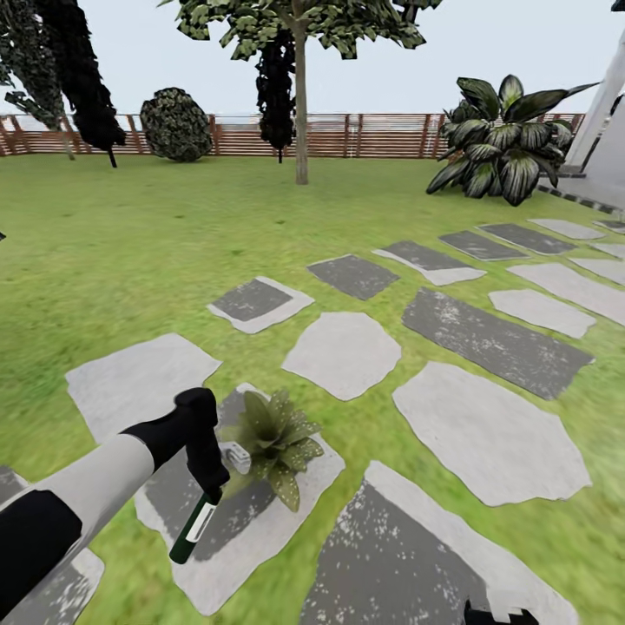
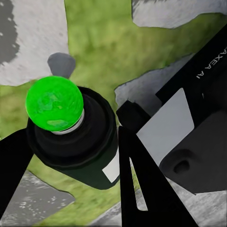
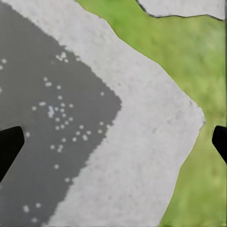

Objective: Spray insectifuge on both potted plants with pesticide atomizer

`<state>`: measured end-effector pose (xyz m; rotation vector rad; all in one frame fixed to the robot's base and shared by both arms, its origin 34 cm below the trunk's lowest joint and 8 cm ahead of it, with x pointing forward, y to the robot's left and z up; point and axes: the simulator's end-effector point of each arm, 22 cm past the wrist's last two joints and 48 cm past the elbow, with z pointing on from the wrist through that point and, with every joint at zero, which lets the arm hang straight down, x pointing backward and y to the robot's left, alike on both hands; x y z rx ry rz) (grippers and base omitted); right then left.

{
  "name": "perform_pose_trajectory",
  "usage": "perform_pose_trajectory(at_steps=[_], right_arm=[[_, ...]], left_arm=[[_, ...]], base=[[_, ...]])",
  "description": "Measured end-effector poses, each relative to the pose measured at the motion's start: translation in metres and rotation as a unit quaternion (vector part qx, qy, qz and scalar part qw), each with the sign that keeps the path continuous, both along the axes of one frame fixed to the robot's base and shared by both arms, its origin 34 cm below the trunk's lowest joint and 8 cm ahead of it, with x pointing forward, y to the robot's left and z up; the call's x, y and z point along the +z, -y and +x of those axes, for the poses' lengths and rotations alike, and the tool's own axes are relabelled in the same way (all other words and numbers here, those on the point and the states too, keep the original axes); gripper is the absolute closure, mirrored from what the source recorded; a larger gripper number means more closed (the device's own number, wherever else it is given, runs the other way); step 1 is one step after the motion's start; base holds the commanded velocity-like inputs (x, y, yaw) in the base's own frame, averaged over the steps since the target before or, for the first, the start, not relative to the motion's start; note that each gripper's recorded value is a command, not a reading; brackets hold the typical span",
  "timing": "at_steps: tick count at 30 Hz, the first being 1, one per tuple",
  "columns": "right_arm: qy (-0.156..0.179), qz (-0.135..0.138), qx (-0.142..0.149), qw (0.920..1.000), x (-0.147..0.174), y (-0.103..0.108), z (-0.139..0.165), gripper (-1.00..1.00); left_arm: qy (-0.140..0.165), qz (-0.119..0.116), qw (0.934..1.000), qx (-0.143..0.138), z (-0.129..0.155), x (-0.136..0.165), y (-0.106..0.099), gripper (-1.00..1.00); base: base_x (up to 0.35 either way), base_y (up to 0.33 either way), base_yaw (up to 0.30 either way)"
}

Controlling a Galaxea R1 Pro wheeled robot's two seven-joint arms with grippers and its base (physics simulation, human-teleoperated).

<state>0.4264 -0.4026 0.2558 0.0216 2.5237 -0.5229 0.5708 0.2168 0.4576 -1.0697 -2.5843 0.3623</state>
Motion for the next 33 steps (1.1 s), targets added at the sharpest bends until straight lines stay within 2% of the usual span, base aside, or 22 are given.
perform_pose_trajectory(at_steps=[7,19,27,33], right_arm=[[0.0,0.0,0.0,1.0,0.0,0.0,0.0,-1.0],[0.0,0.0,0.0,1.0,0.0,0.0,0.0,-1.0],[0.001,0.0,0.0,1.0,0.001,0.0,0.0,-1.0],[0.0,-0.001,0.0,1.0,0.0,0.001,0.0,-1.0]], left_arm=[[0.007,0.001,1.0,0.003,0.007,0.005,-0.002,1.0],[0.012,0.002,0.9999,0.003,0.012,0.008,-0.002,1.0],[0.013,0.002,0.9999,0.0,0.011,0.007,0.0,1.0],[0.01,-0.004,0.9999,-0.011,0.009,0.007,0.009,1.0]], base=[[-0.113,0.272,-0.265],[0.156,0.301,-0.23],[0.234,0.251,-0.036],[0.068,0.057,0.0]])
